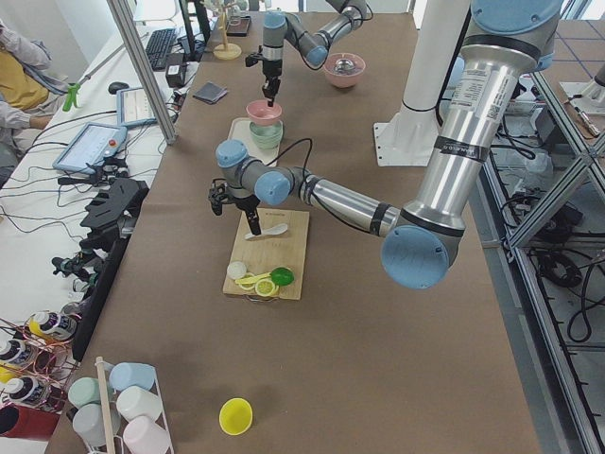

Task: Stack pink bowl on green and place spoon
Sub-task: 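Lower pink bowl into green bowl while left gripper grasps white spoon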

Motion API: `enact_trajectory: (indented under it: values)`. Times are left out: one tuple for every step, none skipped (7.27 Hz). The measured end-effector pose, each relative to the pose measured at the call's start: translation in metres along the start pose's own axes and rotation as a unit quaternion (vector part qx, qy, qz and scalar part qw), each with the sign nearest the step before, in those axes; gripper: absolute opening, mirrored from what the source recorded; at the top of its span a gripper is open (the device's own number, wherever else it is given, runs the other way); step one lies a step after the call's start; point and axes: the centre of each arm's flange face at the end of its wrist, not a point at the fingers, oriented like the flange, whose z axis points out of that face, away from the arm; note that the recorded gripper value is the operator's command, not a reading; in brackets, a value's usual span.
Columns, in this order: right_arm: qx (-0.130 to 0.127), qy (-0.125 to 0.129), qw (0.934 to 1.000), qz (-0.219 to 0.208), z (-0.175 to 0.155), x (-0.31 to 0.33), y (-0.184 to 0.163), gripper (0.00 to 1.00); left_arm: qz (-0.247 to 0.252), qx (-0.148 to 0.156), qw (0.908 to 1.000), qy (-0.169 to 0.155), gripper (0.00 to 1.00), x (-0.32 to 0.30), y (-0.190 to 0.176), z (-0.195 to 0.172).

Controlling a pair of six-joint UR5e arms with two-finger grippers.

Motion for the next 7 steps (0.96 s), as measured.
enact_trajectory:
  values:
    - [0.000, -0.002, 1.0000, 0.002, 0.004, -0.002, 0.002, 0.00, -0.001, 0.000, 1.0000, 0.001, 0.89, -0.002, -0.001, 0.006]
    - [-0.001, -0.001, 1.0000, 0.002, 0.007, -0.002, 0.004, 0.00, -0.004, -0.001, 1.0000, 0.001, 0.88, -0.001, -0.001, 0.010]
    - [-0.002, 0.000, 1.0000, 0.002, 0.010, -0.001, 0.005, 0.00, -0.008, -0.002, 1.0000, 0.002, 0.86, -0.001, 0.000, 0.015]
    - [-0.003, 0.000, 1.0000, 0.001, 0.011, -0.001, 0.006, 0.00, -0.008, -0.002, 1.0000, 0.003, 0.85, -0.003, -0.002, 0.022]
    - [-0.002, 0.000, 1.0000, 0.001, 0.011, -0.001, 0.006, 0.00, -0.007, -0.002, 1.0000, 0.004, 0.81, -0.005, -0.003, 0.027]
    - [-0.002, 0.000, 1.0000, 0.001, 0.011, -0.001, 0.007, 0.00, -0.007, -0.003, 1.0000, 0.004, 0.74, -0.005, -0.003, 0.031]
    - [-0.002, 0.001, 1.0000, 0.001, 0.012, -0.001, 0.007, 0.00, -0.010, -0.005, 0.9999, 0.004, 0.71, -0.003, -0.001, 0.035]
